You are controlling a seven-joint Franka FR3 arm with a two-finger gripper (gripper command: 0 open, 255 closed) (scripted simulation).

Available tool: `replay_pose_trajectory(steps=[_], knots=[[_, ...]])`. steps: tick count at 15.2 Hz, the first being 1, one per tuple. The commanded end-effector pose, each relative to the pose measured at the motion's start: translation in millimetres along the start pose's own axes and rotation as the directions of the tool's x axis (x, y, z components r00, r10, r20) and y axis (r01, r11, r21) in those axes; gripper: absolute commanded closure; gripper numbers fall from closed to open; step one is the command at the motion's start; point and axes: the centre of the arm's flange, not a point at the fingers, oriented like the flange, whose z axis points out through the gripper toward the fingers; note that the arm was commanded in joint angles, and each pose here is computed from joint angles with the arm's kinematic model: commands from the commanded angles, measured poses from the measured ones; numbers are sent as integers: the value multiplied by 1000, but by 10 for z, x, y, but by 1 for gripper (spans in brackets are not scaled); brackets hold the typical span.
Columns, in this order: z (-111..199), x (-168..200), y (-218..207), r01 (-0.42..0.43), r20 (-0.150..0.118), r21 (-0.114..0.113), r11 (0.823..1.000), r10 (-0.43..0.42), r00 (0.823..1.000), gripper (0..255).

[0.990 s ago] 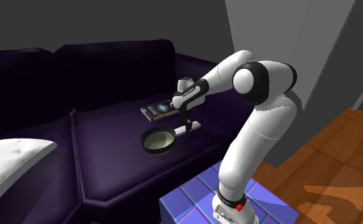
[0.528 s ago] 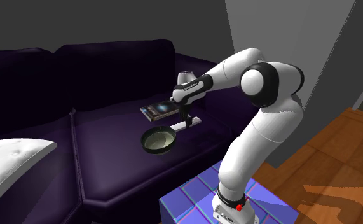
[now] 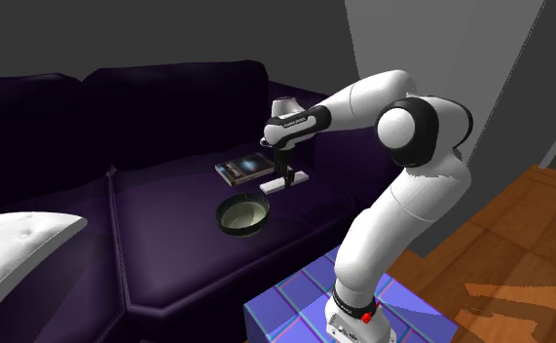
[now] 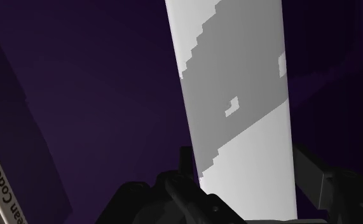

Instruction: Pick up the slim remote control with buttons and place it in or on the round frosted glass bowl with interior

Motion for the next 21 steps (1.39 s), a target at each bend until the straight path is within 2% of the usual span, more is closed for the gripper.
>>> replay_pose_trajectory(steps=[1,12,21], knots=[[-124,-1,-15,0,0,0,1000,0,1000,255],[-692,-4,-29,0,0,0,1000,0,1000,255],[-692,1105,-455,0,0,0,1000,0,1000,255]])
